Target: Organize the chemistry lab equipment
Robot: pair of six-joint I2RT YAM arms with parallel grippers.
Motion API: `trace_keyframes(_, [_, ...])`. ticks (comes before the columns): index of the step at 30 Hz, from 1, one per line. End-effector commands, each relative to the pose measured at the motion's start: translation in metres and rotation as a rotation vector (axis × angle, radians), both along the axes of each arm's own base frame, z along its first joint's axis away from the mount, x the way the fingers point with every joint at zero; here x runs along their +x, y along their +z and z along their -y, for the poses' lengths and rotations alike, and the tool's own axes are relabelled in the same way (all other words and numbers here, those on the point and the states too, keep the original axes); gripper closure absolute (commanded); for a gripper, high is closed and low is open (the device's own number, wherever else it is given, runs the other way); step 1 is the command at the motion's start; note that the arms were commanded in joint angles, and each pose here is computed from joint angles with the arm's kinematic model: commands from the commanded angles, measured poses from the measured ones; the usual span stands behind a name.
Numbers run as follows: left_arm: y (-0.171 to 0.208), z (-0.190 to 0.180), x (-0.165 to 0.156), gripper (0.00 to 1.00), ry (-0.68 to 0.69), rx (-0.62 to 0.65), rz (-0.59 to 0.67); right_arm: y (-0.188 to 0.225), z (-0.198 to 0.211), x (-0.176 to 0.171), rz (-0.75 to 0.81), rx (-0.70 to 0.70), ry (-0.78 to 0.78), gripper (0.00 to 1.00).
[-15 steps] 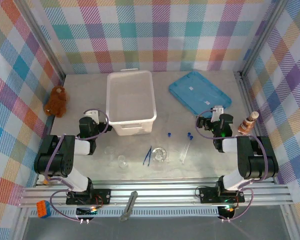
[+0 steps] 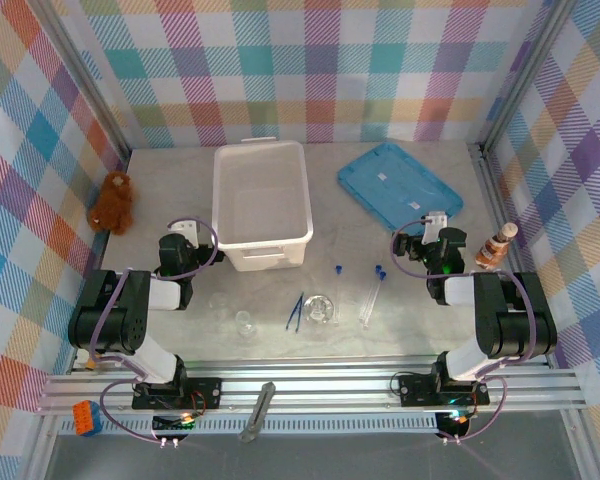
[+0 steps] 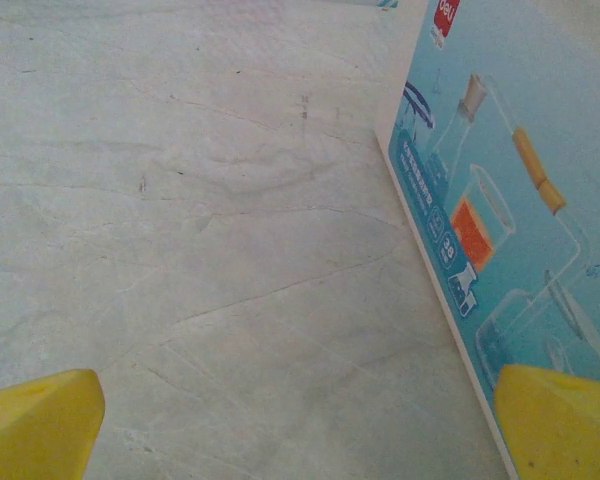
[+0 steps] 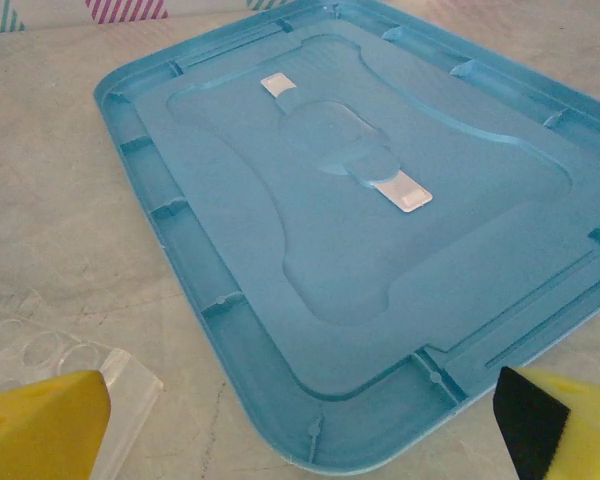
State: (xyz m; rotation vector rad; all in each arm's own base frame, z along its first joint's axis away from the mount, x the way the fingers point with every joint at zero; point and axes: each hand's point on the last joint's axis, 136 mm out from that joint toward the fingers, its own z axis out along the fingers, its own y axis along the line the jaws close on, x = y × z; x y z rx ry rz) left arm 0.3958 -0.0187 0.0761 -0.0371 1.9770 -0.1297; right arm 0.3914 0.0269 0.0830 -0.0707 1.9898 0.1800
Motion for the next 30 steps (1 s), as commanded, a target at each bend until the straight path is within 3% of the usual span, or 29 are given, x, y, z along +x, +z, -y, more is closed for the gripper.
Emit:
trace_keyframes(1, [0.0056,0.0039,0.0041,0.00,-0.020,0.018,0.021,0.0081,0.0005,0.0065,0.026,0.012,-0.002,0.01])
trace_keyframes(30, [0.0125,-0.0051,0.0004,0.00,0.024,0.004,0.056,0.0084,0.0016,0.0057,0.029,0.016,-0.001,0.01])
